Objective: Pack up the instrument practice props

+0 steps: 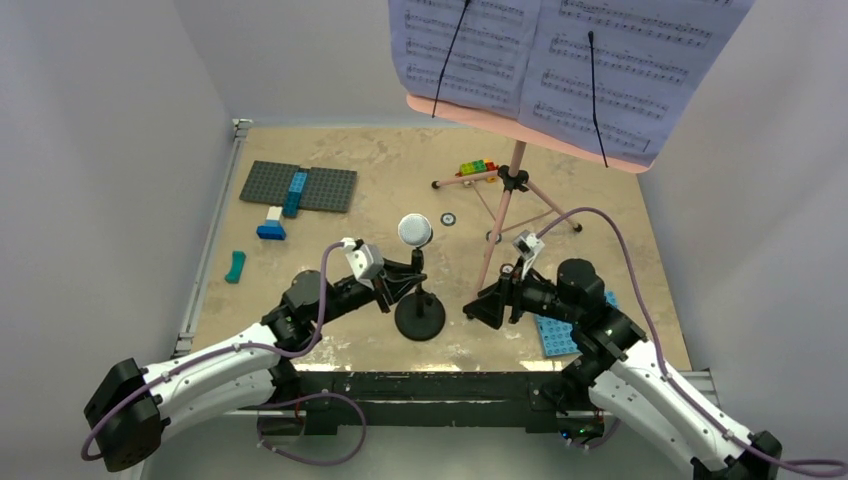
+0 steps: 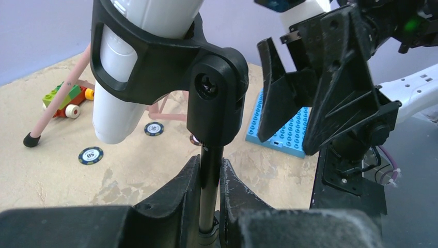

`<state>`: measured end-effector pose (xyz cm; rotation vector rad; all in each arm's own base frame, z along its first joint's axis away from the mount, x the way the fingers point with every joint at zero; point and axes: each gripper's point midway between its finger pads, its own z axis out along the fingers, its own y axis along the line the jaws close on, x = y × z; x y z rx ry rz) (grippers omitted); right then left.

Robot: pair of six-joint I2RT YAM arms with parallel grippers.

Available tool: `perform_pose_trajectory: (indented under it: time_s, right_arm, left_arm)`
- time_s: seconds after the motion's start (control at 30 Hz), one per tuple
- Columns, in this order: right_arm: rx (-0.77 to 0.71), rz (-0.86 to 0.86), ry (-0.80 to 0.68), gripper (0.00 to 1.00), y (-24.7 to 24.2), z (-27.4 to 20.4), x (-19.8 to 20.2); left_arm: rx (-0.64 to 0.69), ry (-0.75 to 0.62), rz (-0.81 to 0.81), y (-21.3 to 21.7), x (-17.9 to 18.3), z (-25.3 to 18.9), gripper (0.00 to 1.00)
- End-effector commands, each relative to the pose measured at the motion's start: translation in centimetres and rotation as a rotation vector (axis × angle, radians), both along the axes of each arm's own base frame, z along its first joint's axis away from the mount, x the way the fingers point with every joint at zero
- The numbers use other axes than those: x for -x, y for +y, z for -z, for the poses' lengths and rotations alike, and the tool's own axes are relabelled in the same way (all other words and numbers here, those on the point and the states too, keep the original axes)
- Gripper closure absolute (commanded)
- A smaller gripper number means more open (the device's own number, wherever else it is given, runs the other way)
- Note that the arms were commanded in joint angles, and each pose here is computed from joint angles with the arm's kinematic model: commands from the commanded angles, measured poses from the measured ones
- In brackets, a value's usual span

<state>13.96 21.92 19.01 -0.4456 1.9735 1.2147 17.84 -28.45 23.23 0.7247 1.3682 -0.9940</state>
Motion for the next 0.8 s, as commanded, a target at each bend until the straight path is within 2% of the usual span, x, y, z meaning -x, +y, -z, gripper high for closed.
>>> perform_pose_trajectory:
  time_s: [0.0,0.27,0.77]
  right_arm:
    - [-0.027,-0.026,-0.1,0.27,2.0,-1.8,-1.1]
    - [-0.007,-0.094,-0.113,0.28,5.8,-1.9,-1.4]
    - [0.0,-0.001,-0.106,0.37,8.6,-0.6,-3.6]
  left_arm:
    - [0.051,0.034,0.034,-0.1,1.2,-0.3,1.0]
    - [0.045,0.049,0.026,0.6,1.7,0.4,1.0]
    - [-0.006,0.141,-0.055,1.1,0.5,2.5,1.0]
